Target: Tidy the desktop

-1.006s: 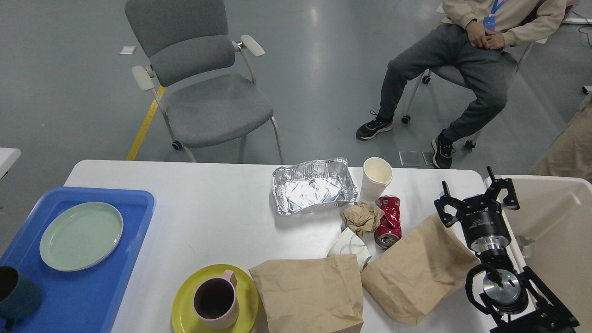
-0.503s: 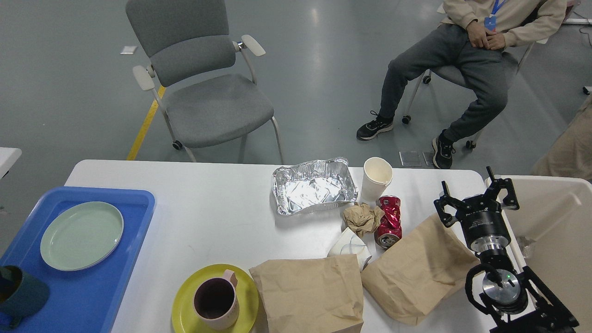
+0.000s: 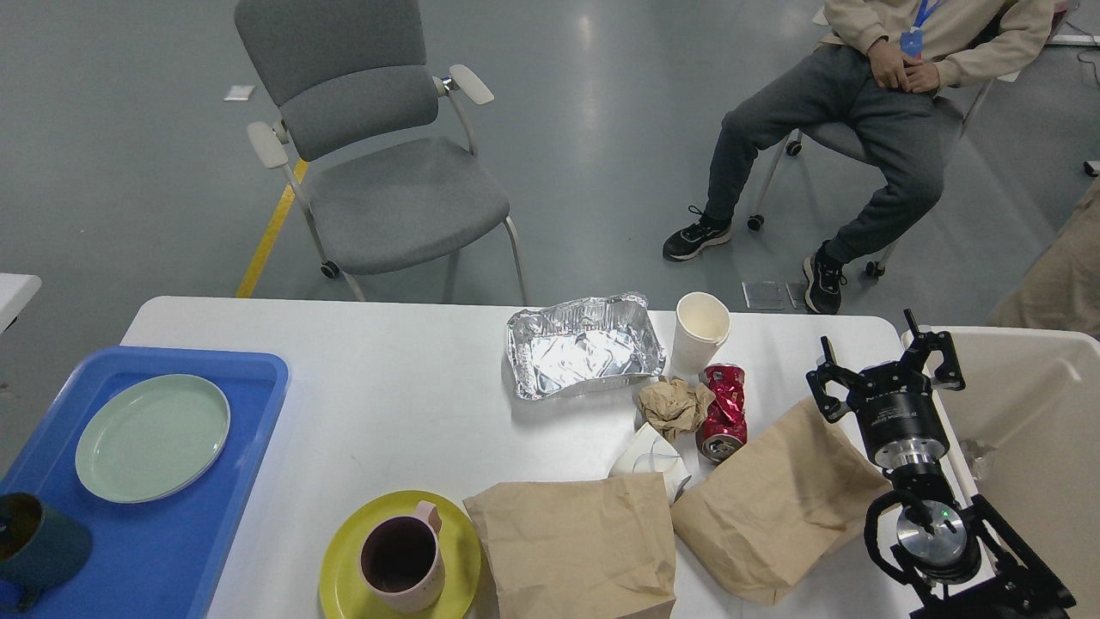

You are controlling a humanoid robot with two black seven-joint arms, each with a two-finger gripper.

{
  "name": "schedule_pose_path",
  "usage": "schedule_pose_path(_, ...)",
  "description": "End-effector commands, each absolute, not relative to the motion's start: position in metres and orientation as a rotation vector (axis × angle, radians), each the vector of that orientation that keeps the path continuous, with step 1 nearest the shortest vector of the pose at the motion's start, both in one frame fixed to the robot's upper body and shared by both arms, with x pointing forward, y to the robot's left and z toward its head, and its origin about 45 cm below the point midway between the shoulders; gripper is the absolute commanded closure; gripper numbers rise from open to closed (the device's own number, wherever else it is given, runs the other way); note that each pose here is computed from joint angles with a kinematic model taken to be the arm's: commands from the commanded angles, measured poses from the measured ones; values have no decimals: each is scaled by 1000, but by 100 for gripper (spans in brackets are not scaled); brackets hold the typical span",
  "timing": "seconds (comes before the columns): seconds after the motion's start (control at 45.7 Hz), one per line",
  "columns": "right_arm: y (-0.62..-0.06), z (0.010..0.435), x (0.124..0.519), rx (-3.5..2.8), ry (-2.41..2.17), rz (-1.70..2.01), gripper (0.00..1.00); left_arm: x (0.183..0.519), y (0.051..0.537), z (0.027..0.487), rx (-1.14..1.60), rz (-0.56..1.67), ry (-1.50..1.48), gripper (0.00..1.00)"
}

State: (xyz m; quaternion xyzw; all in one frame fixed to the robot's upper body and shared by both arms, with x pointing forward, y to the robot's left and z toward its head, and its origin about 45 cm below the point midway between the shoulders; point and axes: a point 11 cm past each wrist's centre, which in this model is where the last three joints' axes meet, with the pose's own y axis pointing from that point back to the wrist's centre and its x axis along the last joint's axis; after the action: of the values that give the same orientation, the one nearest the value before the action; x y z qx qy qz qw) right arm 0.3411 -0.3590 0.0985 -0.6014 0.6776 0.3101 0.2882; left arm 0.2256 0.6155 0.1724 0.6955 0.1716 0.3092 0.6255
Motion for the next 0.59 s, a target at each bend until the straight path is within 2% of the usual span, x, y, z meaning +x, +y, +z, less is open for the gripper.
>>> schedule_pose_path(0.0, -359, 98, 341, -1606, 1809, 828, 0, 241, 612, 202, 1617, 648, 411, 7)
schedule_pose_path(0.153, -360, 99, 341, -1605, 1811, 826, 0, 282, 577, 251, 1617, 545, 353, 7)
schedule_pose_path(0.35, -360, 99, 341, -1607, 1810, 827, 0, 338, 485, 309, 1577, 460, 238, 7)
schedule_pose_path(0.459, -360, 99, 341, -1607, 1810, 827, 0, 358, 426, 338, 1550, 408, 158, 7)
schedule_pose_path(0.568, -359, 98, 341, -1606, 1809, 828, 0, 361, 370, 364, 1553, 342, 83, 7)
